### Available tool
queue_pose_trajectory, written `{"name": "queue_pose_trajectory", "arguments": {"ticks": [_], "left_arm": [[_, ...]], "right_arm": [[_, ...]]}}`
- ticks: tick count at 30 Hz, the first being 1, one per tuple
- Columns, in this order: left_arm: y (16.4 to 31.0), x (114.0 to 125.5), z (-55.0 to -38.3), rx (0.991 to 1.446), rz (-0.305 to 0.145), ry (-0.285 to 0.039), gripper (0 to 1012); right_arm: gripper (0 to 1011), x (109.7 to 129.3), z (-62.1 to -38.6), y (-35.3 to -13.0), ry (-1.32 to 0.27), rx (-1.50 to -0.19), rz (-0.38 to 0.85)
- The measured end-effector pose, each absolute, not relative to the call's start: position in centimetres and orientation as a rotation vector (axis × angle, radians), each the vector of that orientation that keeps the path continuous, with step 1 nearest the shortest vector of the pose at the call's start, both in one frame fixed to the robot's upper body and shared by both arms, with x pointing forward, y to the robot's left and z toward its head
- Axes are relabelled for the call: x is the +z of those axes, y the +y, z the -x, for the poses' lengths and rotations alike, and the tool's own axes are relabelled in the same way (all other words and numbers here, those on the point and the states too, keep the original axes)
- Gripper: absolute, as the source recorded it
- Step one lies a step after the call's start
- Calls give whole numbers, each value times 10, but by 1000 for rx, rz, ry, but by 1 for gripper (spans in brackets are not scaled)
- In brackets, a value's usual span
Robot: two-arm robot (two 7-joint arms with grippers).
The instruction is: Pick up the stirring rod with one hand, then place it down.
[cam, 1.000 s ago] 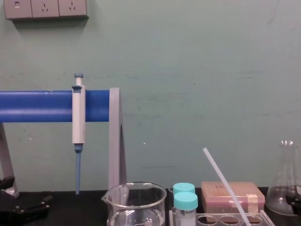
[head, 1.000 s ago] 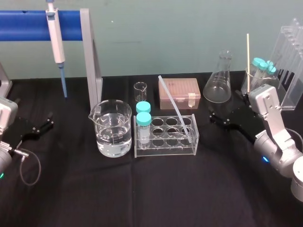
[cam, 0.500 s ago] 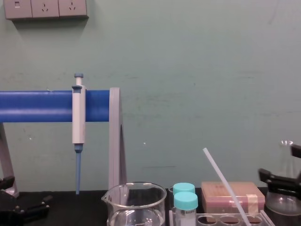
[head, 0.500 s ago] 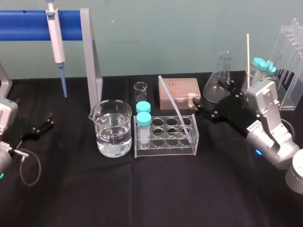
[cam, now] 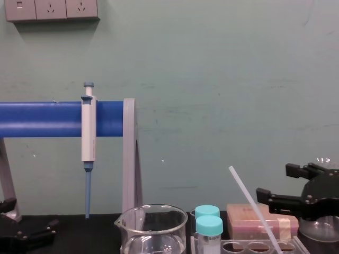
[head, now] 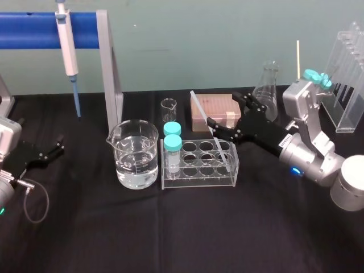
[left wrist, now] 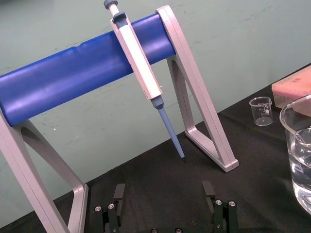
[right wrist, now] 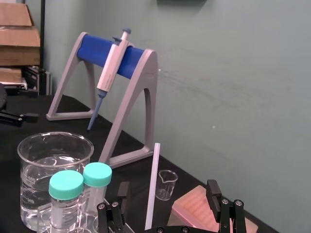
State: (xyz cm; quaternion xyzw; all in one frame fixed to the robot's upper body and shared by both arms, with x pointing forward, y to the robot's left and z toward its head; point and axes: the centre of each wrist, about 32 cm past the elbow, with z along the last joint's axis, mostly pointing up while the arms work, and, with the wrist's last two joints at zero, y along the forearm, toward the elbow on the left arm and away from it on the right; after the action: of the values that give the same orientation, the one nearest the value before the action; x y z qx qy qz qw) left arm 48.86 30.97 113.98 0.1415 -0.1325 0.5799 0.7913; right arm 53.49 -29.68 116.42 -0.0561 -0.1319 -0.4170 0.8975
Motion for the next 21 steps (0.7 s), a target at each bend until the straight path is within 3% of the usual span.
{"name": "queue_pose_trajectory", "arguments": {"ticks": [21], "left_arm": [[310,1140,-489,1248,-304,-285,1000]], "right_arm": [[1003,1168,-588,-302,-146,-744,108]]}}
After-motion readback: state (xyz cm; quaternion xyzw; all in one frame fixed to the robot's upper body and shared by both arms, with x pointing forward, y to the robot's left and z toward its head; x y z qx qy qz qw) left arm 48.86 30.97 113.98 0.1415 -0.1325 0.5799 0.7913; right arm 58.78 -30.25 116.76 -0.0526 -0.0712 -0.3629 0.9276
